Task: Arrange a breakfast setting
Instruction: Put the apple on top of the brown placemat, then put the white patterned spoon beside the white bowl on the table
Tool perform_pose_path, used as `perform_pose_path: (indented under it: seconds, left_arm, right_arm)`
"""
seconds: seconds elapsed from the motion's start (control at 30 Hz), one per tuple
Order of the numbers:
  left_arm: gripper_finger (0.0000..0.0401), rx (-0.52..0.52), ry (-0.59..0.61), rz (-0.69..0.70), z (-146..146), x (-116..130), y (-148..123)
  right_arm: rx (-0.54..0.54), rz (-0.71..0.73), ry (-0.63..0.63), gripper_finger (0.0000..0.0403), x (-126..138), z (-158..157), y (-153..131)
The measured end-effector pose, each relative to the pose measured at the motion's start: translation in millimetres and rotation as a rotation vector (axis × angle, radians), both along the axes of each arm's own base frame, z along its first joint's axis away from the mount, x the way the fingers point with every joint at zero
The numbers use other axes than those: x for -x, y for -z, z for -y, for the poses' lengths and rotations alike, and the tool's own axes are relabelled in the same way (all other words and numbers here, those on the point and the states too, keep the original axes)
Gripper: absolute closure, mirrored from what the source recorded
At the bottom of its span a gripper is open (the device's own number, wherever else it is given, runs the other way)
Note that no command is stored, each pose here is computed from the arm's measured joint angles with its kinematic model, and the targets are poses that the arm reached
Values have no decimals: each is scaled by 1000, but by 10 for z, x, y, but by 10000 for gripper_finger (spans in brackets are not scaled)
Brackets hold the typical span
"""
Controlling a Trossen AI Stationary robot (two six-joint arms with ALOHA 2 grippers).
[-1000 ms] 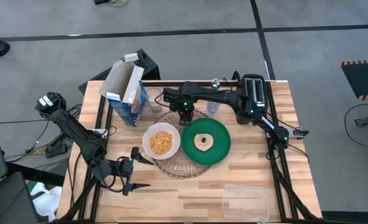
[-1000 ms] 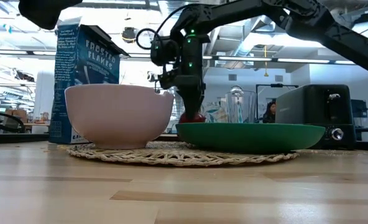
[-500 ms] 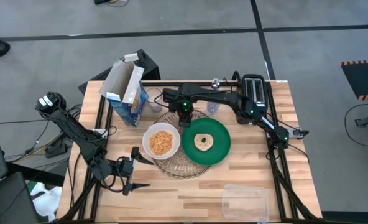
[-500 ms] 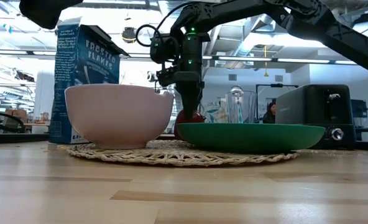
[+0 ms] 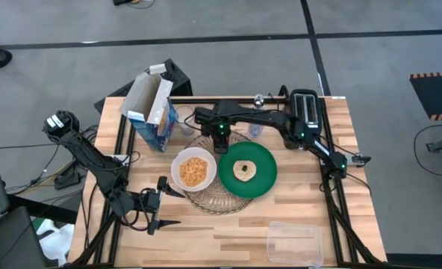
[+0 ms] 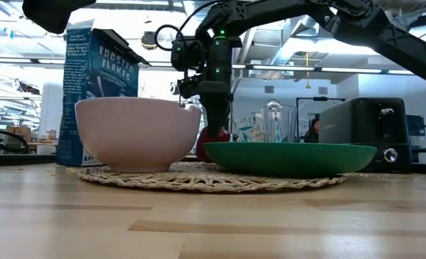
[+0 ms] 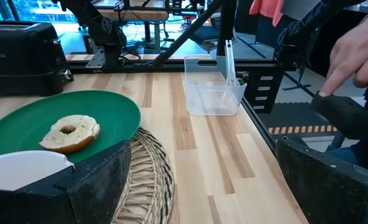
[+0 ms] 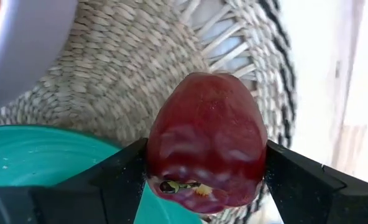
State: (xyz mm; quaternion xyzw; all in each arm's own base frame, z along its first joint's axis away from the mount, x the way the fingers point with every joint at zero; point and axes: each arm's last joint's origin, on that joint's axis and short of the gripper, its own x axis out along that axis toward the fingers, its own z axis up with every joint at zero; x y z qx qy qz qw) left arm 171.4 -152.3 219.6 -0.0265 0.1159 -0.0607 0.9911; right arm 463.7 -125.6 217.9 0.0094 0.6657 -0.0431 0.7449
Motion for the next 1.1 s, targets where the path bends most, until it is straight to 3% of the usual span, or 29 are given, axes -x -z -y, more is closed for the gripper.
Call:
perform_pose_path:
  seconds: [0.17,0.33,0.63,1.1]
  left_arm:
    - [15,0,0,0,0,0,0]
    - [15,0,0,0,0,0,0]
    - [15,-1,0,0,0,0,0]
    - [15,-1,1,-2,1,0,1]
  right_arm:
    - [-56,13,-3,62,-5,-26,0]
    - [-46,27,-6,35,-27,-49,-2]
    - [-38,37,-32,29,-24,-40,-27]
    - [-3,155,-46,29,178,-164,-679]
